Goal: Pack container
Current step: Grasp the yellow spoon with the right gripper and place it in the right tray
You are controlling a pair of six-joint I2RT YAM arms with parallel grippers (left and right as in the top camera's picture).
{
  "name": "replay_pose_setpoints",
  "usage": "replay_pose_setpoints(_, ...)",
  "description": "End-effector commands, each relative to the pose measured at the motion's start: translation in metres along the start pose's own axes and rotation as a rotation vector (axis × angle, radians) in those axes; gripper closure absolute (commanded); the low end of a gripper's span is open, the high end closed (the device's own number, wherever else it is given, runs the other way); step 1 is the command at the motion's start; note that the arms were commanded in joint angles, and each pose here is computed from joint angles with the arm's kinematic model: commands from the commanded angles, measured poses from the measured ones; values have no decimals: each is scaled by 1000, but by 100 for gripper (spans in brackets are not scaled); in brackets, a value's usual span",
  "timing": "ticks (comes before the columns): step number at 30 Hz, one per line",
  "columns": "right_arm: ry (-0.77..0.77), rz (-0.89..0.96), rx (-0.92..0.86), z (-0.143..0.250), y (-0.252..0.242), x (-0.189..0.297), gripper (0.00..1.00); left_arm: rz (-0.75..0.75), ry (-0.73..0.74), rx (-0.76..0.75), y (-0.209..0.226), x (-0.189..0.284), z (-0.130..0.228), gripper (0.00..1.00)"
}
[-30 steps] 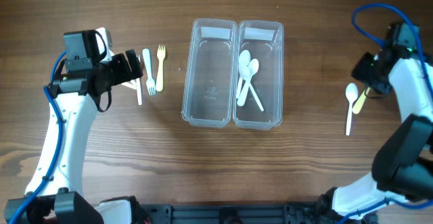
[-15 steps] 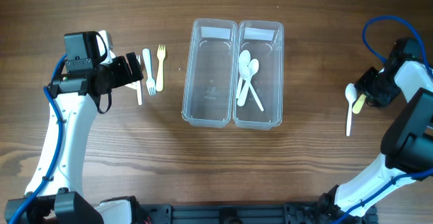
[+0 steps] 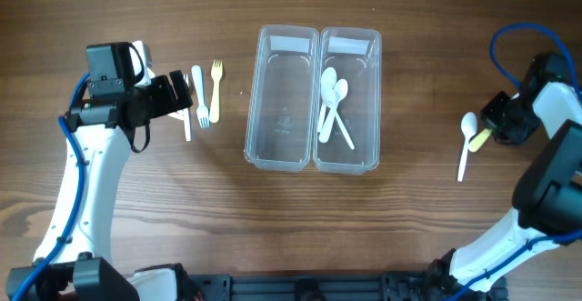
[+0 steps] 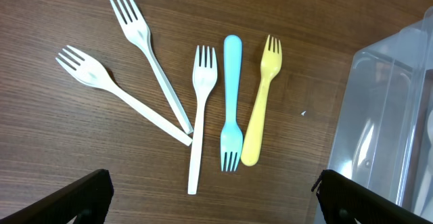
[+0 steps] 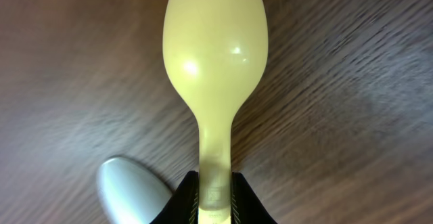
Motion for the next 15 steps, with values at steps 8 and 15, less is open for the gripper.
replay_pose_setpoints(8, -147, -612, 461, 116, 136, 183, 96, 16, -33, 9, -1, 3, -8, 0)
replay_pose_setpoints(15, 39, -408, 692, 206, 200, 72, 84, 15, -33, 9, -1, 3, -8, 0)
Point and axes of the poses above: each gripper's point midway between its finger pads, its own x axis back along the fingers, its own y axis along the line the jaws close on, z = x × y, the point moved 7 cm from there along x, back along the fingers, and after that the axes turned 11 degrees about -x, right-handed, at the moved point
